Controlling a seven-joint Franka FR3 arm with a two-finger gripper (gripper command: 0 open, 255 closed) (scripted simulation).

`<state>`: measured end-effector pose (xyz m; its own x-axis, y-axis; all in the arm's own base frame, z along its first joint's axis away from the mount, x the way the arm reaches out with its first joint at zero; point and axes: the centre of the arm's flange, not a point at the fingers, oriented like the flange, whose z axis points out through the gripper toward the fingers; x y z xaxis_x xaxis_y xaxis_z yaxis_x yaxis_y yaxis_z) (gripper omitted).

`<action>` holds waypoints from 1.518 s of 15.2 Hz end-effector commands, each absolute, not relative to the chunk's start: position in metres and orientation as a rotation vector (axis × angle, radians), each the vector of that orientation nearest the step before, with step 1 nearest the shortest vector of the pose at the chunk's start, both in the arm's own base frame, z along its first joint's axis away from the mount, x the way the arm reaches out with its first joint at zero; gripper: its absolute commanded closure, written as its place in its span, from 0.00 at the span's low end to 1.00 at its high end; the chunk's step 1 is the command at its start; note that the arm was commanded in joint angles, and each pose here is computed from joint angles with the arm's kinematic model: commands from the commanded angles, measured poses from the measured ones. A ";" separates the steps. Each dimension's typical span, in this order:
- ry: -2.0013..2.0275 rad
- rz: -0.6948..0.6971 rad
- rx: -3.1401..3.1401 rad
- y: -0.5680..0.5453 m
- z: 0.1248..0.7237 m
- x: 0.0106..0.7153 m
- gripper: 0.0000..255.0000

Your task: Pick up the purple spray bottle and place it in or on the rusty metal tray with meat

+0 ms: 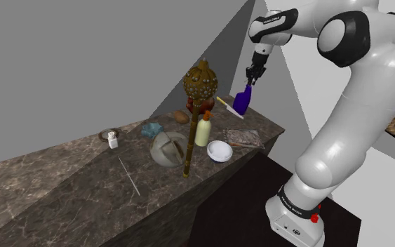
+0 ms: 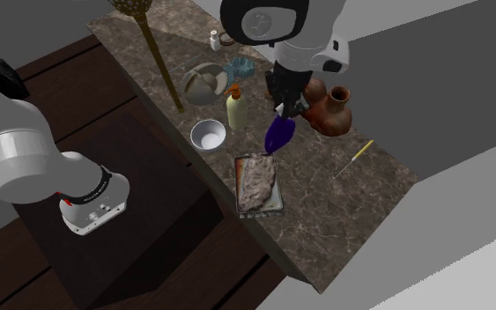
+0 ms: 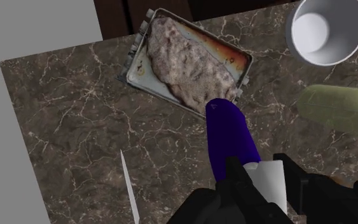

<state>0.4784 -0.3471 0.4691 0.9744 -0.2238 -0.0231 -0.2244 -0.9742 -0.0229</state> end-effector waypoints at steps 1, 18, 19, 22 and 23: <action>0.350 0.031 -3.096 -0.349 0.481 0.455 1.00; 0.350 0.031 -3.096 -0.356 0.445 0.397 1.00; 0.350 0.031 -3.096 -0.356 0.440 0.397 1.00; 0.350 0.031 -3.096 -0.356 0.424 0.397 1.00; 0.350 0.031 -3.096 -0.356 0.419 0.397 1.00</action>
<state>0.3979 -0.3561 0.4240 0.9745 -0.2230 -0.0235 -0.2236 -0.9744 -0.0235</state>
